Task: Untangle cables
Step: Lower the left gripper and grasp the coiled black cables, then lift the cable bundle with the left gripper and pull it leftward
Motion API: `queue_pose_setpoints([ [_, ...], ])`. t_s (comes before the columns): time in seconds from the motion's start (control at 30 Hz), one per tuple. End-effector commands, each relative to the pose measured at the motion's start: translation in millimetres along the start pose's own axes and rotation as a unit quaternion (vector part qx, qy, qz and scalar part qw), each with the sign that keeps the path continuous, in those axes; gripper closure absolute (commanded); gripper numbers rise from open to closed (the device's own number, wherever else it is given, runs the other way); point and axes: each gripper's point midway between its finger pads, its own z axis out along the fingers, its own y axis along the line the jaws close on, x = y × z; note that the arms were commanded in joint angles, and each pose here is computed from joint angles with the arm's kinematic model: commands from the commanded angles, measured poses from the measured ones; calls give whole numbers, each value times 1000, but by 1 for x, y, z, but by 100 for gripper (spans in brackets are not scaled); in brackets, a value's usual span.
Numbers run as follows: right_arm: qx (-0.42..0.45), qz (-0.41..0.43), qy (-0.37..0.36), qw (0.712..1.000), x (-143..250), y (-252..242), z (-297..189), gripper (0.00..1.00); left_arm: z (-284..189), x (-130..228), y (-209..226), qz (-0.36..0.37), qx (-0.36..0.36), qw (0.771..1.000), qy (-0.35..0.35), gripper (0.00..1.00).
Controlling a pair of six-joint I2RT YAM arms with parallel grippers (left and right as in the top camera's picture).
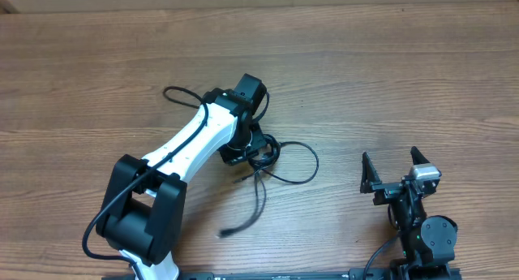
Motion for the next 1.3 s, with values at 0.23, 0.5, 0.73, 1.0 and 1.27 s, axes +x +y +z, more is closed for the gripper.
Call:
queue_pose_setpoints([
  [0.23,0,-1,-2,1000,2,0,0,0,-10,13,-1,-123,-4,992,14,96],
  [0.5,0,-1,-2,1000,2,0,0,0,-8,34,-6,-246,-17,969,34,91],
  [0.73,0,-1,-2,1000,2,0,0,0,-6,35,-19,-224,1,974,19,90],
  [1.0,0,-1,-2,1000,2,0,0,0,-8,15,-10,-79,-13,996,-26,47],
  [1.27,0,-1,-2,1000,2,0,0,0,-15,-10,-19,342,-19,937,-67,16],
])
